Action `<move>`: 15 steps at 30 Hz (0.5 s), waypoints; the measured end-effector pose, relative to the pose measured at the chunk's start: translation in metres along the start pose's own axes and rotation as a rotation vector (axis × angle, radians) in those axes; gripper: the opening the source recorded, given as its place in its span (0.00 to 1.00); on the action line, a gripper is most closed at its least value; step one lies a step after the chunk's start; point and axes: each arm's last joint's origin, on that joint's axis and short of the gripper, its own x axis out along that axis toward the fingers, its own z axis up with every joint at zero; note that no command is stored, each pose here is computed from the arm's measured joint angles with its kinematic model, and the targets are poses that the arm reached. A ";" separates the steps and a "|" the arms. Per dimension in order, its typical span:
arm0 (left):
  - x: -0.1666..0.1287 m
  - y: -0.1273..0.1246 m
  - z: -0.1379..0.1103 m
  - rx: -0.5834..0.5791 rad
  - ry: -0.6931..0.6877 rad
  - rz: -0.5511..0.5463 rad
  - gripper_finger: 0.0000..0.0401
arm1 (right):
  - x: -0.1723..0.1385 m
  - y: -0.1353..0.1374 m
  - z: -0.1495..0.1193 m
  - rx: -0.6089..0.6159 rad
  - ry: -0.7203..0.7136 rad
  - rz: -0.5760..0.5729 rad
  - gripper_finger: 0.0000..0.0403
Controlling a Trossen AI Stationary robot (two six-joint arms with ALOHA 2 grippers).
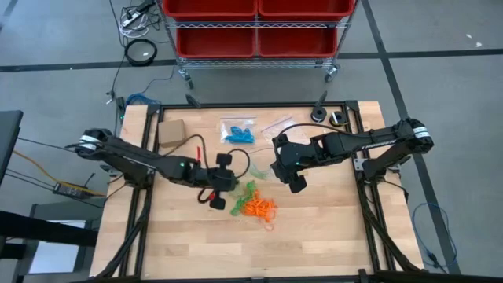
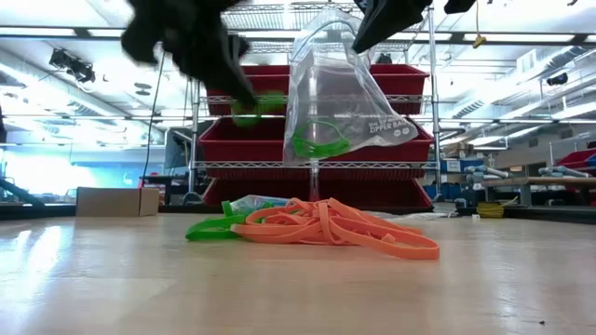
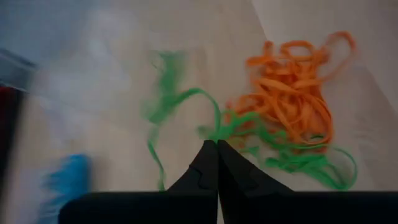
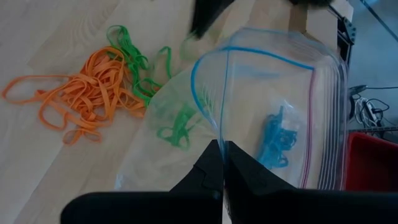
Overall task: Sort rubber bands
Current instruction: Put the green rubber band into the bottom transparent zip bag
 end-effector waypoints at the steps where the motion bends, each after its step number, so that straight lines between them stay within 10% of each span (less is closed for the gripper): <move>1: -0.009 0.003 0.006 0.010 -0.002 0.017 0.00 | 0.000 0.000 0.000 -0.002 -0.001 -0.001 0.00; 15: -0.091 0.060 0.086 0.070 -0.419 0.130 0.00 | 0.000 -0.001 0.002 0.000 -0.019 -0.010 0.00</move>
